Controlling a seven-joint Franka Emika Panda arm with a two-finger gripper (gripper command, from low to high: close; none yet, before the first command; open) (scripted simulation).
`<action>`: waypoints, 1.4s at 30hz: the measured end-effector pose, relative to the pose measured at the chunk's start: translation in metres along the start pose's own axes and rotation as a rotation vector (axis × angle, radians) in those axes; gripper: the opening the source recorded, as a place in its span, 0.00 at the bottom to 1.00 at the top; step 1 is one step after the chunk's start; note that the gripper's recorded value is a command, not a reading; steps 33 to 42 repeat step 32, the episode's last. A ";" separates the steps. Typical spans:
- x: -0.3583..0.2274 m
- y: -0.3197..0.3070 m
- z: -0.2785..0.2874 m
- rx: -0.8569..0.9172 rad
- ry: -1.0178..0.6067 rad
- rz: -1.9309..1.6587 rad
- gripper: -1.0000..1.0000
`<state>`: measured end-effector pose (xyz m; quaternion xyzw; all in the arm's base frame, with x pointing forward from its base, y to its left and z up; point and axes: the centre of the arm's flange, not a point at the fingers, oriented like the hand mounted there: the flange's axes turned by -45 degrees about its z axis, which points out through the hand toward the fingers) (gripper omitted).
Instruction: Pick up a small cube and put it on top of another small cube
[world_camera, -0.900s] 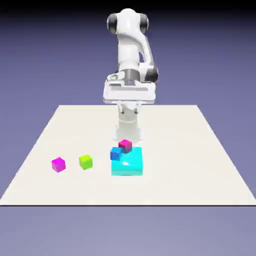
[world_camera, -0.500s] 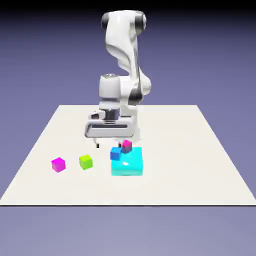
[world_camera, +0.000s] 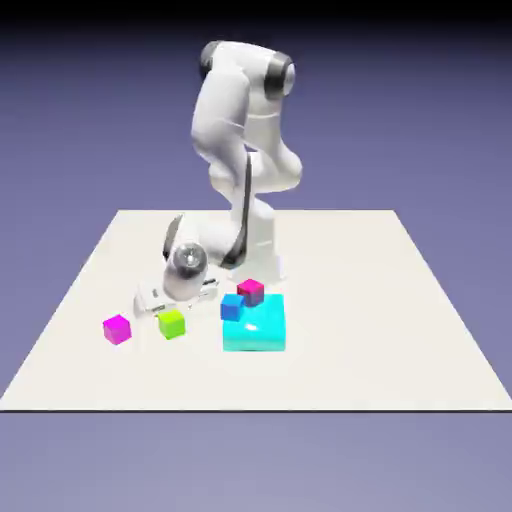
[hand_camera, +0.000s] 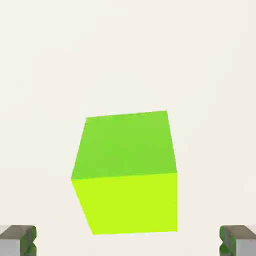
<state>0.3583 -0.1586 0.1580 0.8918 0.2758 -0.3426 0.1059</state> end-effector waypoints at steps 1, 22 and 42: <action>0.000 0.000 0.000 0.000 0.000 0.000 0.50; -0.060 0.099 0.002 -0.028 0.005 -0.041 0.00; -0.063 0.119 0.065 -0.043 0.000 -0.048 1.00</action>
